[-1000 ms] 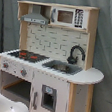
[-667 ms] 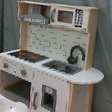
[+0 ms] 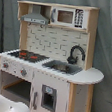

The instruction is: Play with the kitchen

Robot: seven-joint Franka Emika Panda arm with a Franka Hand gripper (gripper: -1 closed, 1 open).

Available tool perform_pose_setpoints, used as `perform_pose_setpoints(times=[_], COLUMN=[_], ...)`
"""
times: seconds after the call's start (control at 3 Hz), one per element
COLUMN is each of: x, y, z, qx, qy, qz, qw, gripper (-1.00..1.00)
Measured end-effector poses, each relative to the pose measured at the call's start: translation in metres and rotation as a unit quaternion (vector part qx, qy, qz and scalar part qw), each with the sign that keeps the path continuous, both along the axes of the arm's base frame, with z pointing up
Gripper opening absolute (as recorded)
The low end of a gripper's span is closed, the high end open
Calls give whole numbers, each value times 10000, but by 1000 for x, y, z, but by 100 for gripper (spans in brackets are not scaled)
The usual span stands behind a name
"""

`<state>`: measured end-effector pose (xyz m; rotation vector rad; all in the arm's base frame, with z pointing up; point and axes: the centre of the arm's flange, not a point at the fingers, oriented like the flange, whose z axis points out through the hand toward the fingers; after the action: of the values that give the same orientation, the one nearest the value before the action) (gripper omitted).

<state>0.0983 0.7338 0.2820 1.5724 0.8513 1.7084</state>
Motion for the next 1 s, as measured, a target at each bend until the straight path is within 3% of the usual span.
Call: perform_pose_setpoints(times=[0.67, 1.0], x=[7, 7], y=[-18, -32], z=[-56, -83], qx=[414, 666], qy=[527, 776], qz=[20, -77], qw=[9978, 9947], gripper=[100, 100])
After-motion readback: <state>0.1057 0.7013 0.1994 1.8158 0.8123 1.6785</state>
